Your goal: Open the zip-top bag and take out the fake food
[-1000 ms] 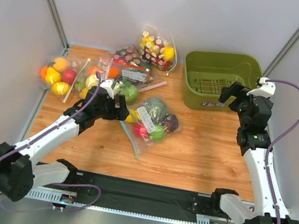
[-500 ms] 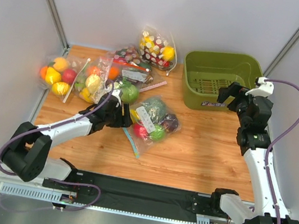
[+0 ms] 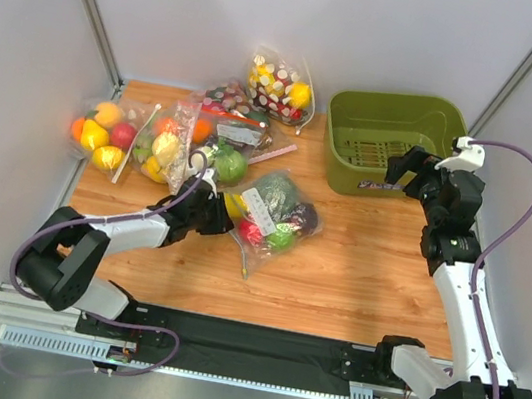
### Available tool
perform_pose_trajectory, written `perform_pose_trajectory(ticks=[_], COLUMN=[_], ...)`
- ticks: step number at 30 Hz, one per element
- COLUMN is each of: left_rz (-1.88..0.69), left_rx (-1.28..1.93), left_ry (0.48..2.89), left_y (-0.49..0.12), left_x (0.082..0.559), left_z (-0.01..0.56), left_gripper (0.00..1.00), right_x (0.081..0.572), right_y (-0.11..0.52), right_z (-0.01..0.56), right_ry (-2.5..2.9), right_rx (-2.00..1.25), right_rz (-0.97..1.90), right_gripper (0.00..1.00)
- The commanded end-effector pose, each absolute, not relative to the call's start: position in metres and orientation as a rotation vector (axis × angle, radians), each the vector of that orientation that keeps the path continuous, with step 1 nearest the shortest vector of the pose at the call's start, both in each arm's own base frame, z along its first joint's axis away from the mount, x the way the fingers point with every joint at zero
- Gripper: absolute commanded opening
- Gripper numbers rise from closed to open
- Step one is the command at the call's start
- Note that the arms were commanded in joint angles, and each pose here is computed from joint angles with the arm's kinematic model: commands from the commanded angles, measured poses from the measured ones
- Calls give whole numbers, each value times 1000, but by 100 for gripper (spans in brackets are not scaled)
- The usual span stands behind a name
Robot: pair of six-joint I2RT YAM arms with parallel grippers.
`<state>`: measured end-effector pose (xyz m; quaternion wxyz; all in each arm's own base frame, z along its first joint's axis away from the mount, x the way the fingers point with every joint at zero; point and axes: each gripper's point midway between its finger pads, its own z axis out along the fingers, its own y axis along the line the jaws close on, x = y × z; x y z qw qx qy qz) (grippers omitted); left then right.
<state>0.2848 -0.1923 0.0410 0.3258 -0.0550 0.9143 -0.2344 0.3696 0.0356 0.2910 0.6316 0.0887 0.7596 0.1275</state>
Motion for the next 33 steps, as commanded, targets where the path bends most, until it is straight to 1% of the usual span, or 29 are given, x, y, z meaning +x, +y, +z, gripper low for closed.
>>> perform_pose_trajectory(ticks=[1, 3, 4, 6, 8, 11, 12, 14, 17, 18, 20, 24, 28, 30, 33], left_rz=[-742, -753, -754, -762, -784, -850, -868, -897, -887, -860, -861, -953, -882, -868, -900], left_rx=[-135, -118, -112, -98, -82, -62, -50, 21, 109, 123, 130, 210, 394, 419, 573], left_ry=[2297, 2295, 2288, 2277, 2247, 2180, 2160, 2098, 2020, 2037, 1997, 1906, 1893, 1921, 1839], left_y=[-213, -216, -217, -218, -221, -227, -228, -232, -233, -230, -228, -240, -242, -241, -249], left_x=[299, 301, 302, 303, 305, 304, 304, 302, 305, 302, 302, 295, 294, 292, 283], left_z=[53, 52, 53, 58, 70, 98, 107, 134, 176, 177, 202, 246, 278, 278, 295], left_gripper=[37, 25, 13, 0, 0, 0, 0, 0, 0, 0, 0, 0, 0, 0, 0], right_x=[372, 371, 371, 370, 370, 371, 372, 372, 370, 364, 361, 338, 317, 306, 295], right_y=[40, 40, 39, 40, 42, 54, 65, 81, 124, 146, 166, 214, 241, 252, 264], right_z=[309, 309, 309, 310, 311, 309, 307, 304, 298, 295, 289, 281, 295, 304, 309], right_ry=[1706, 1706, 1706, 1705, 1705, 1720, 1733, 1746, 1768, 1773, 1788, 1769, 1703, 1666, 1634], right_rx=[191, 191, 191, 188, 179, 121, 79, -2, -158, -221, -286, -453, -550, -606, -675], right_rz=[317, 317, 315, 321, 328, 365, 389, 393, 449, 502, 531, 550, 640, 703, 726], right_gripper=[100, 100, 100, 100, 99, 95, 94, 94, 94, 94, 93, 93, 94, 94, 95])
